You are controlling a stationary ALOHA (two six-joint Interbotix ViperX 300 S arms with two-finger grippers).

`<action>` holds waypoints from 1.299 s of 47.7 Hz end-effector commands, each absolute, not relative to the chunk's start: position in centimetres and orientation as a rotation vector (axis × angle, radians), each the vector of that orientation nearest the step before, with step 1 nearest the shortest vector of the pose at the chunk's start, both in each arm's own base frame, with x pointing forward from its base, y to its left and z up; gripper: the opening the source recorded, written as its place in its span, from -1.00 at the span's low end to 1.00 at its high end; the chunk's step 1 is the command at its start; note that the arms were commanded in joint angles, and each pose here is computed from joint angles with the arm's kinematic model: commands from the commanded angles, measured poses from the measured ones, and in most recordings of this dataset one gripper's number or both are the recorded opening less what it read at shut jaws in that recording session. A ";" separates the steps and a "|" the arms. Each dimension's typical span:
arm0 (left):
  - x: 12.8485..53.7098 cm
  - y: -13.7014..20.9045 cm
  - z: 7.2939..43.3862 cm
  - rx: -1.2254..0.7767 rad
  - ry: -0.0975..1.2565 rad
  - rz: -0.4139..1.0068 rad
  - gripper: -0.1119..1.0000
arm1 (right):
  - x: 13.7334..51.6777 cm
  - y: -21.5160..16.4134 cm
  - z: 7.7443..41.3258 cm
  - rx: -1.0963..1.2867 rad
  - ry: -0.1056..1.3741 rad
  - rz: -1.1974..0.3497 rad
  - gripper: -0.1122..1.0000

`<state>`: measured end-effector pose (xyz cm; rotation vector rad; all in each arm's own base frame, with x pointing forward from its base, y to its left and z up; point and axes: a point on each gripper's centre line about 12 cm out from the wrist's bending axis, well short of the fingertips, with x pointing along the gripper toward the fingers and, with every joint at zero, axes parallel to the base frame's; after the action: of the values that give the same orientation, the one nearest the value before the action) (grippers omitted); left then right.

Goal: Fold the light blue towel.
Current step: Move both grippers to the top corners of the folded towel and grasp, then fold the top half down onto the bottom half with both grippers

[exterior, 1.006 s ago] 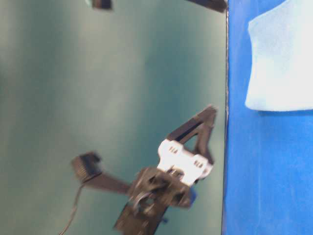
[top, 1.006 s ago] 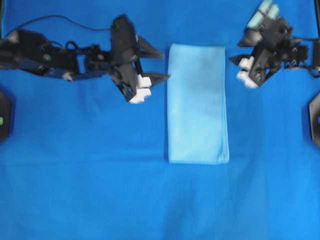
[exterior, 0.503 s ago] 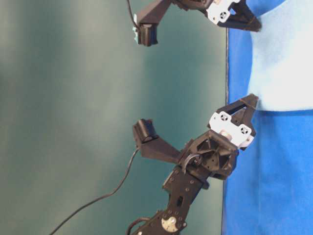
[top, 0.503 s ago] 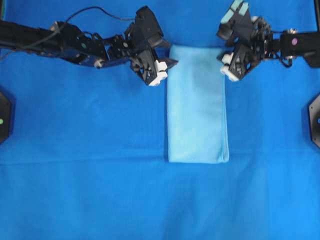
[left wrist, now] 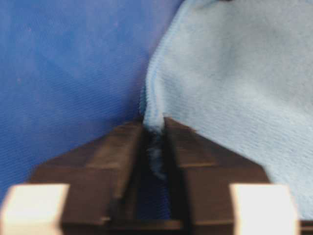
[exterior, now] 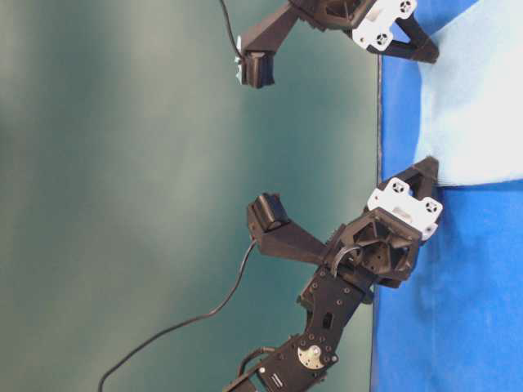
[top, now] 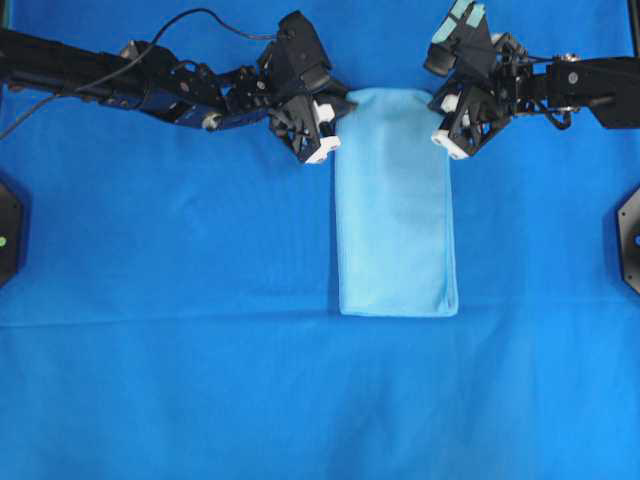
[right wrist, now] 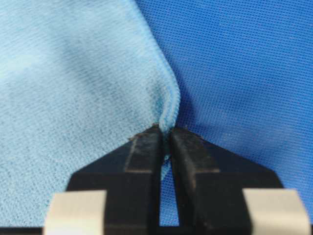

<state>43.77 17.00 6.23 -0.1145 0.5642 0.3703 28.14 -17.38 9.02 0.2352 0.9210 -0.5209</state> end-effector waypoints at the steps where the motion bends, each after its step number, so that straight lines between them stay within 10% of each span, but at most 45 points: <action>1: 44.0 17.1 7.0 -0.094 0.554 0.365 -0.67 | 28.0 -17.4 9.4 0.231 0.906 -0.521 -0.71; 44: 43.9 17.4 14.3 0.077 0.483 0.337 -0.73 | 25.8 -17.4 15.7 0.187 0.816 -0.639 -0.71; 62: 44.5 10.5 15.0 0.116 0.592 0.174 -0.73 | 26.2 -11.7 16.4 0.195 0.814 -0.524 -0.71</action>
<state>44.44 11.83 12.90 0.1044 0.6165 0.1983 26.11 -12.84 15.43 0.1926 0.8355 -0.5413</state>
